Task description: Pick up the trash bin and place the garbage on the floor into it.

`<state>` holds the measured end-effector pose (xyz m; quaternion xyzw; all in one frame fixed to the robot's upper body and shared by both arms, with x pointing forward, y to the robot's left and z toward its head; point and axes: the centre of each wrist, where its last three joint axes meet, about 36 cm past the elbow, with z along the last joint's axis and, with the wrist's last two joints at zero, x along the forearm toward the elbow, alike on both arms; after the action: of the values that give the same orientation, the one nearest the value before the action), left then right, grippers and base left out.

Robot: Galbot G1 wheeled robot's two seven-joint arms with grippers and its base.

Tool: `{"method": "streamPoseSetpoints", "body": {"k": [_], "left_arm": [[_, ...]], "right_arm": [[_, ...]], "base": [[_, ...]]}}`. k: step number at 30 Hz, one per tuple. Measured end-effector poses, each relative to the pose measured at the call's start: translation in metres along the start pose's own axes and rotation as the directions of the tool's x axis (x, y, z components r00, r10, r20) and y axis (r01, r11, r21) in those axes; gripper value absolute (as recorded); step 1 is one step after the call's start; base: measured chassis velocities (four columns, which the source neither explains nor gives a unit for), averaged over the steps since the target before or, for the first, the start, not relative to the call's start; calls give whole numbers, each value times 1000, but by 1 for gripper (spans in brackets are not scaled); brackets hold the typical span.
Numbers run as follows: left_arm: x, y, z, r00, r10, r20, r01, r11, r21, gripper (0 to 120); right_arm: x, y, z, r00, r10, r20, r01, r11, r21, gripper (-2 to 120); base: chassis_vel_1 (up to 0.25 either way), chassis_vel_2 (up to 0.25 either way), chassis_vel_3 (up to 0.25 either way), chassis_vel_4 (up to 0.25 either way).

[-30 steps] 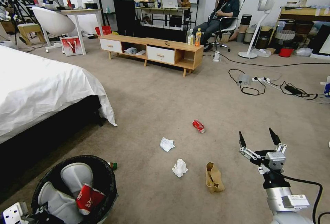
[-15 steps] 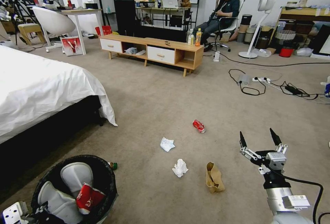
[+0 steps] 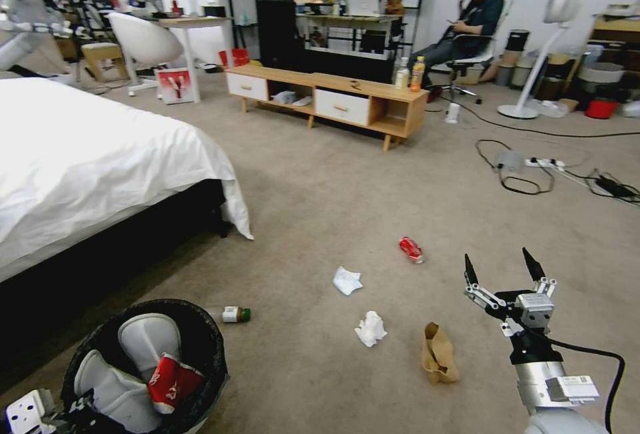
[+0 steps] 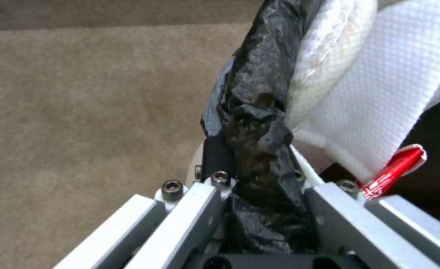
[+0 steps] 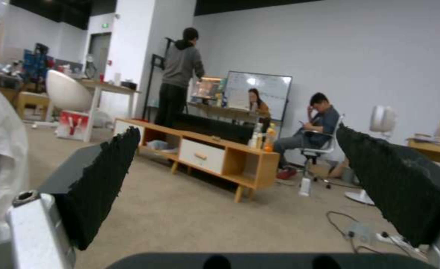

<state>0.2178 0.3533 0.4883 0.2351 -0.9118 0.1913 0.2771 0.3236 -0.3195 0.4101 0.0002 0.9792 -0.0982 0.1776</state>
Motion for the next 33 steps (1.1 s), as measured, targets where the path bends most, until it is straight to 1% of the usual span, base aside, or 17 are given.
{"method": "streamPoseSetpoints", "body": {"k": [22,33], "left_arm": [[-6,-1,2,1000,-11,-1,11,1000,-15,3],[-7,2,0,1000,-21,7,21,1000,-14,3]], "right_arm": [[-1,-1,3,1000,3,-7,-3,1000,2,100],[-1,-2,6,1000,-1,-11,1,1000,5,100]], "base": [[2,2,1,3],[0,0,0,0]]}}
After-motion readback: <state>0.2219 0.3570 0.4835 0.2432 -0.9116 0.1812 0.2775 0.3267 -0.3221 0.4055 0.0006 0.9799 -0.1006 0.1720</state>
